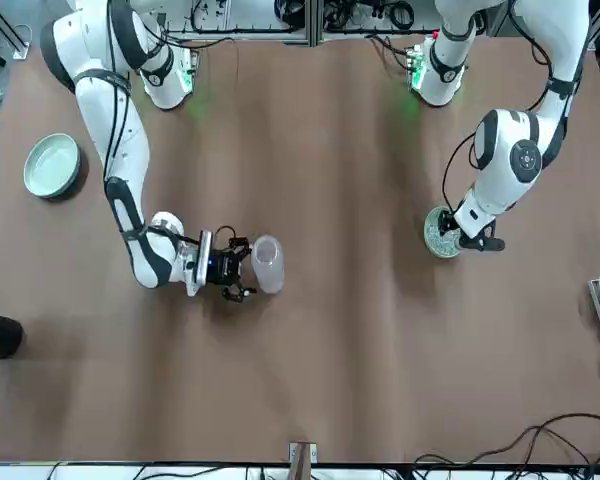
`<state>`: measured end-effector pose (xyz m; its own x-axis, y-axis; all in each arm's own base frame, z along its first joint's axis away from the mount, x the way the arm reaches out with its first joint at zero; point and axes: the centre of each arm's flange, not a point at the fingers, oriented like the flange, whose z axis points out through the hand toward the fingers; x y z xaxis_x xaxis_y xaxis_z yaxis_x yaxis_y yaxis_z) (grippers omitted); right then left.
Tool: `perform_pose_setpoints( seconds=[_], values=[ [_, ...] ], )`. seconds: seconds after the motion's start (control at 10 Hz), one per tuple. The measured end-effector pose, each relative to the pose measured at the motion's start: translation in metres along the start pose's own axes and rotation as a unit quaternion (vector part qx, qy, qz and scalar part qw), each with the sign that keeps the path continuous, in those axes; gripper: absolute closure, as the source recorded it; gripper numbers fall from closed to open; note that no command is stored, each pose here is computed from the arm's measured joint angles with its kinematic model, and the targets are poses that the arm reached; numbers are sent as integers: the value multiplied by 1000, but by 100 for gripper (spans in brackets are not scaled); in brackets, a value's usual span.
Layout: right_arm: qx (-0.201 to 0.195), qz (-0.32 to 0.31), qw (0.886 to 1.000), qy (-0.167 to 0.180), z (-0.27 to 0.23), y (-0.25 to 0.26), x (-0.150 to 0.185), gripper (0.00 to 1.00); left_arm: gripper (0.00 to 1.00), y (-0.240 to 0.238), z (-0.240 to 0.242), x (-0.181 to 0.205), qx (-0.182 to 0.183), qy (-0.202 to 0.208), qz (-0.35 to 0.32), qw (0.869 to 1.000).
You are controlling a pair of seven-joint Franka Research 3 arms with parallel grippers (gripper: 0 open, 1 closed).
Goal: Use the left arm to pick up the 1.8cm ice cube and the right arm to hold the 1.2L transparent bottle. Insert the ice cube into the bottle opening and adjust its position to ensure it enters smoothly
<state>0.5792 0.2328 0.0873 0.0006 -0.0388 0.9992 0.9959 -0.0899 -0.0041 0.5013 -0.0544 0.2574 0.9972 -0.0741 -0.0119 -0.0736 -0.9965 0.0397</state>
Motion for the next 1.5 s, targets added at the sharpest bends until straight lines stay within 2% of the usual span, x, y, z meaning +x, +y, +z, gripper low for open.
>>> perform_pose_setpoints(
  seconds=[0.5, 0.9, 1.2, 1.5],
  values=[
    [0, 0, 1000, 0, 0, -1, -1, 0, 41, 3, -12, 11, -1, 14, -9, 1000],
    [1, 1, 1000, 0, 1, -1, -1, 0, 41, 43, -63, 35, 3, -26, -12, 1000],
    [1, 1, 1000, 0, 1, -1, -1, 0, 41, 74, -106, 56, -3, 3, -29, 1000],
    [1, 1, 1000, -1, 1, -2, -2, 0, 41, 130, -151, 64, -15, 21, -49, 998]
  ],
)
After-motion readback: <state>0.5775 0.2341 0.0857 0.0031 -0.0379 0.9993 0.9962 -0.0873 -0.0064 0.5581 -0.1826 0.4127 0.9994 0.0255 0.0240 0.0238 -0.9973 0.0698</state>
